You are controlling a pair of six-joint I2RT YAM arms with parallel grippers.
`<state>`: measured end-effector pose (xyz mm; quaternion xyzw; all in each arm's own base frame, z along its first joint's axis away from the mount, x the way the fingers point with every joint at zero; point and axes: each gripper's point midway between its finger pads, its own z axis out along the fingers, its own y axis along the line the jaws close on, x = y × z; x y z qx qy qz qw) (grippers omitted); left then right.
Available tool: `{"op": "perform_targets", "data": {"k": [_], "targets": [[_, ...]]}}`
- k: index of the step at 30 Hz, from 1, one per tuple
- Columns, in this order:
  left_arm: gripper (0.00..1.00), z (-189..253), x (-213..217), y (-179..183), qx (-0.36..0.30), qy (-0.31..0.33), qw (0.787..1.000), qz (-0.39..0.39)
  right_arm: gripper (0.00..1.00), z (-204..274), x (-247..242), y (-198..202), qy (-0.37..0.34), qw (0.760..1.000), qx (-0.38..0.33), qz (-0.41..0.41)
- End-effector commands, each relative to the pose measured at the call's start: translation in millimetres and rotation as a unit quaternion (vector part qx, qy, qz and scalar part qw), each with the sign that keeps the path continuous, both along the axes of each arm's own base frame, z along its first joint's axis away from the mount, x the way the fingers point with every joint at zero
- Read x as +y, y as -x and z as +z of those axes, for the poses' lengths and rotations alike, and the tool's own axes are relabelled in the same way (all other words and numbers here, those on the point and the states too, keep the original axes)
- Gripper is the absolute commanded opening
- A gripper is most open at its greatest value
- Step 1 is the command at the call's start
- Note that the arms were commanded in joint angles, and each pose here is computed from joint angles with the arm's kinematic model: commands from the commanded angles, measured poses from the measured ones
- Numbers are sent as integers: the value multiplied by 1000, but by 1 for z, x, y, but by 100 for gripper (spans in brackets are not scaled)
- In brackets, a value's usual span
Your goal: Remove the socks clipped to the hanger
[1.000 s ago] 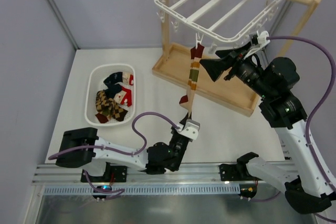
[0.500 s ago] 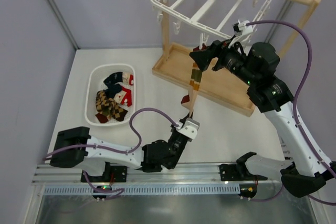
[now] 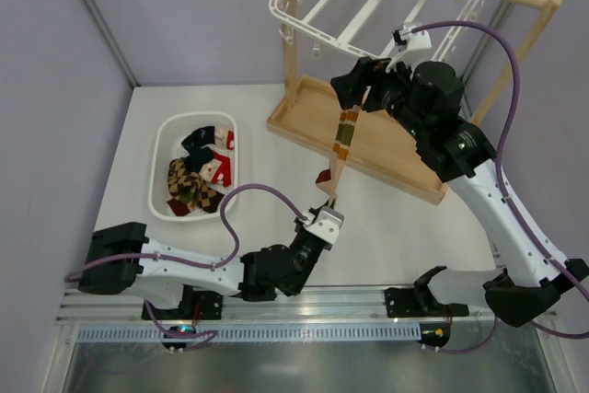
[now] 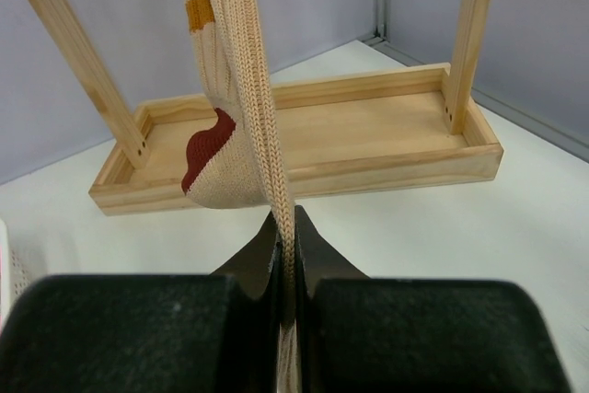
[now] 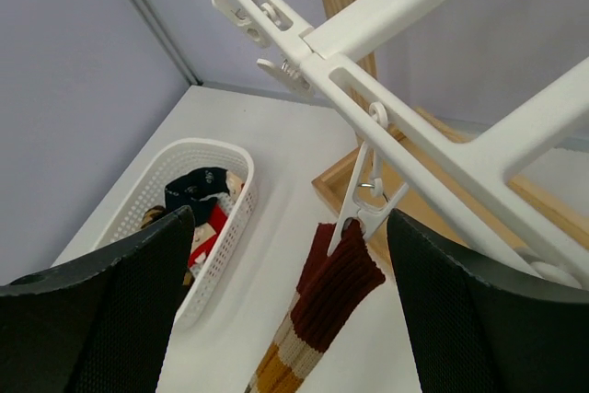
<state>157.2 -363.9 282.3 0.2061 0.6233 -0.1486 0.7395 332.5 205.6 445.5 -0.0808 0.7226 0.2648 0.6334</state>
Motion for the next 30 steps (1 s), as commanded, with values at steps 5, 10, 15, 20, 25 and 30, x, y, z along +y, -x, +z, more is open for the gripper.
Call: {"op": "perform_targets", "data": {"k": [5, 10, 15, 20, 25, 30], "targets": [[0, 0, 2, 4, 12, 19, 1000, -16, 86, 24, -17, -17, 7, 996, -34, -83], [0, -2, 3, 5, 15, 19, 1000, -18, 86, 19, -23, -30, 18, 993, -27, -116], [0, -3, 4, 5, 15, 15, 1000, -19, 81, 17, -25, -37, 21, 991, -30, -132], [0, -5, 4, 5, 15, 11, 1000, -19, 68, 17, -29, -40, 18, 988, -33, -147], [0, -9, 2, 5, 20, 11, 1000, -20, 60, 19, -36, -39, 15, 986, -38, -162], [0, -9, 2, 6, 21, 13, 999, -21, 54, 19, -39, -38, 12, 985, -43, -168]]}}
